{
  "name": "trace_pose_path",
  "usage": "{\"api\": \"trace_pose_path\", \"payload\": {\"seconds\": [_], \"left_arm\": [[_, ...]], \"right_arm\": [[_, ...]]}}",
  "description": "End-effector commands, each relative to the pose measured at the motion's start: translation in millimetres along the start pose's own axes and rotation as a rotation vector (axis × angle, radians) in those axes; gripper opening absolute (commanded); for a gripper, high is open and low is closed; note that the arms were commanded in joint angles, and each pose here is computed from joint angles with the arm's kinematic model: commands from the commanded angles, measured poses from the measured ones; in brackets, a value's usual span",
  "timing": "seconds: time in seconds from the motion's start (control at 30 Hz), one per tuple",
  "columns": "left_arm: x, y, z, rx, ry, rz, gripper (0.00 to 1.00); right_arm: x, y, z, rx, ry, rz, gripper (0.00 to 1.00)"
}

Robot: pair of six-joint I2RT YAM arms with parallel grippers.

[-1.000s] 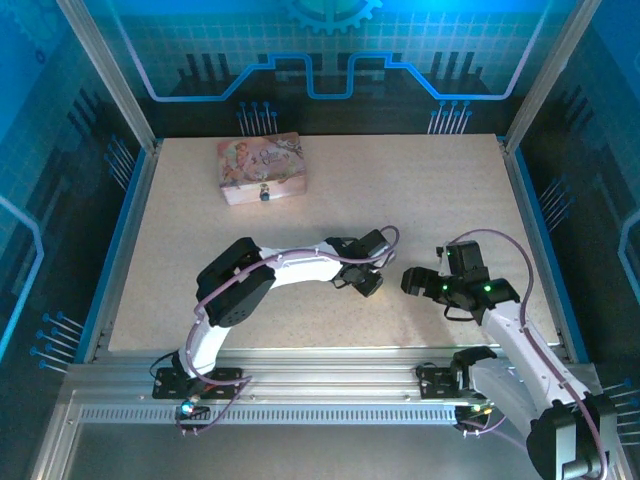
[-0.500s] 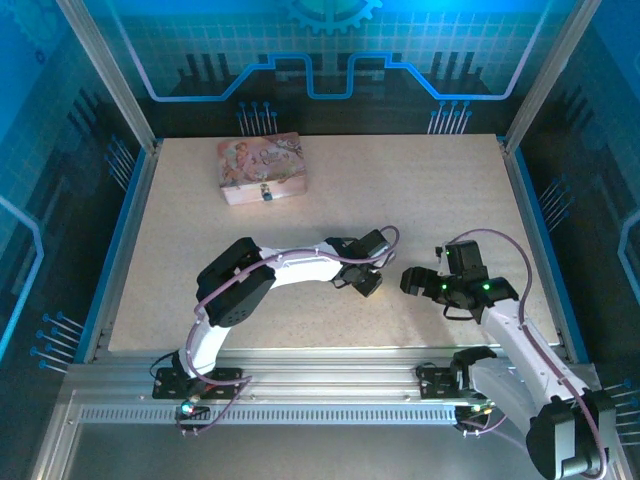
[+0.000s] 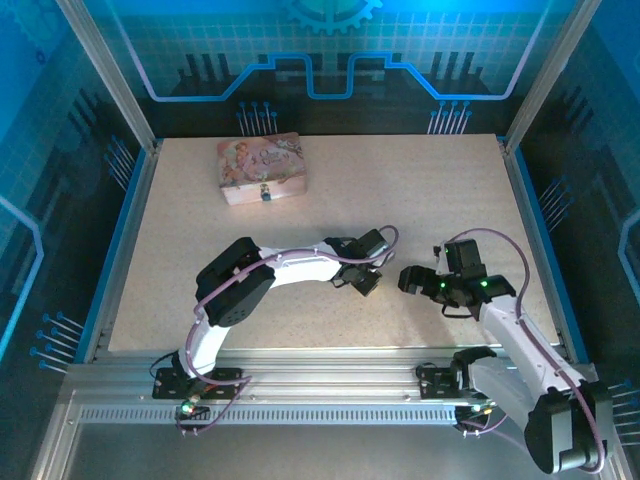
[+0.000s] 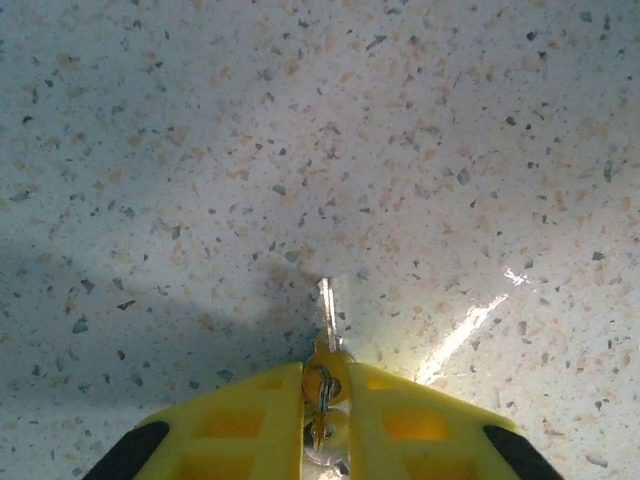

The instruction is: Unlock the padlock with the key

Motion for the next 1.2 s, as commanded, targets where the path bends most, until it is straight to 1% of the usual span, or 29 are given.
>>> {"api": "trace_pose_path", "payload": {"seconds": [0.0, 0.3, 0.63, 1.17], "left_arm": [[13, 0, 11, 0.028, 0.035, 0.025, 0.13], [21, 7, 12, 0.037, 0.022, 0.008, 0.08], [23, 8, 10, 0.09, -0.02, -0.009, 0.0], [25, 15, -1, 0.183, -0.086, -0.058, 0.0]], "right_arm": [[2, -3, 6, -0.037, 0.02, 0.036, 0.94], [2, -9, 20, -0.131, 0.043, 0.114, 0.94], [1, -17, 27, -0.206, 0.042, 0.189, 0.92], [-1, -18, 38, -0.283, 0.062, 0.246, 0.87]]}}
Point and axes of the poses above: each hand's point on the last joint's axis, 136 mm out from that joint toward the fingers, its own z axis out along the fingers, its own y axis along the line the jaws close on, x = y × z, the point moved 9 cm from there along -z, back along the fingers, and after that the axes turned 10 degrees about -z, right-handed, at the moved point
